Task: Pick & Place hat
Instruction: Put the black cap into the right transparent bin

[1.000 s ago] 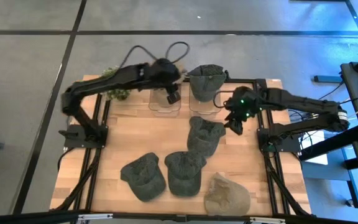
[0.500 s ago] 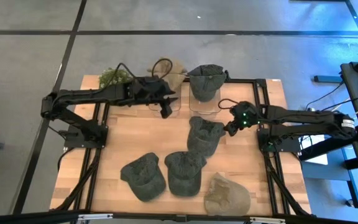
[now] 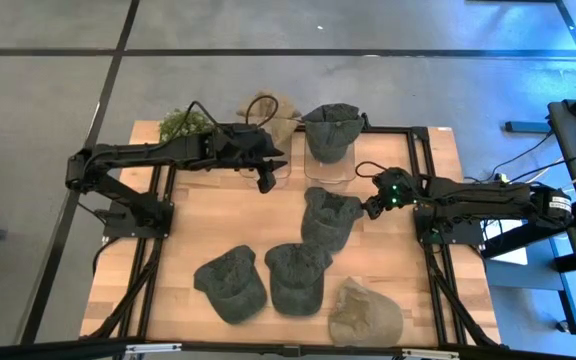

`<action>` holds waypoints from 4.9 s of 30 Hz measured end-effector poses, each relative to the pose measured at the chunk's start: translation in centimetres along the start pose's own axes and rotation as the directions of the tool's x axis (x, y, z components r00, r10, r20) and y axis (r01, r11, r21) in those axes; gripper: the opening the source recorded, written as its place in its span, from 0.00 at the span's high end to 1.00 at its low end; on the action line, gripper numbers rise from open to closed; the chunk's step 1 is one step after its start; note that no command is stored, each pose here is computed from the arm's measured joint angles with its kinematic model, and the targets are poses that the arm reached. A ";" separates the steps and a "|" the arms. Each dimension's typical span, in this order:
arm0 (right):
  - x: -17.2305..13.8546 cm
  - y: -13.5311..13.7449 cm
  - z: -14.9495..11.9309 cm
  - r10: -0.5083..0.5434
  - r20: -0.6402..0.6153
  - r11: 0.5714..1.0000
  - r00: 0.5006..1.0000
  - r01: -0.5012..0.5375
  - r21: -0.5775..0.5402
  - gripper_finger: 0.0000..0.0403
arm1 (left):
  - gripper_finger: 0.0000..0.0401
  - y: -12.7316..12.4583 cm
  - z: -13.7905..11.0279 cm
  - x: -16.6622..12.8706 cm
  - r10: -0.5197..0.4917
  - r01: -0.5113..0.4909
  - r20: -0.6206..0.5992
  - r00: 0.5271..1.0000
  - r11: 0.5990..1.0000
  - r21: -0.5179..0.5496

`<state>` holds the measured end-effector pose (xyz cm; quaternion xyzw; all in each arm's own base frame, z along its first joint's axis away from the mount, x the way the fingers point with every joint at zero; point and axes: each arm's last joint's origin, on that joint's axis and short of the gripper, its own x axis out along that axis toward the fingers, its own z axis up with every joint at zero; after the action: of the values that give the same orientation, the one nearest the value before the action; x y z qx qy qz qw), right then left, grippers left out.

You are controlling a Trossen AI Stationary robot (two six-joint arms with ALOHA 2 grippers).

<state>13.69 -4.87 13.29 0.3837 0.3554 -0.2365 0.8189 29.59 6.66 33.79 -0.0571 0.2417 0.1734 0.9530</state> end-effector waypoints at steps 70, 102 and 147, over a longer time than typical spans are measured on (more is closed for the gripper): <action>0.9 6.6 4.9 0.644 -0.021 0.739 0.765 -0.629 -0.241 0.98 | 0.68 -0.5 0.7 -0.1 -0.056 0.056 0.068 0.996 0.998 0.006; -17.6 14.3 20.5 0.406 0.247 0.592 0.880 -0.048 -0.804 1.00 | 0.68 -0.5 1.0 -4.7 -0.054 0.050 0.088 0.995 0.998 0.050; -10.0 8.8 28.1 0.042 0.060 0.546 0.997 0.027 -0.838 0.99 | 0.68 -0.5 0.7 -3.9 -0.023 0.019 0.054 0.998 0.997 0.068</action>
<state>24.39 -20.91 37.75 -0.0604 0.3935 -0.0490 0.9160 26.84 5.11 36.30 -0.0225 0.2206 0.1567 0.9624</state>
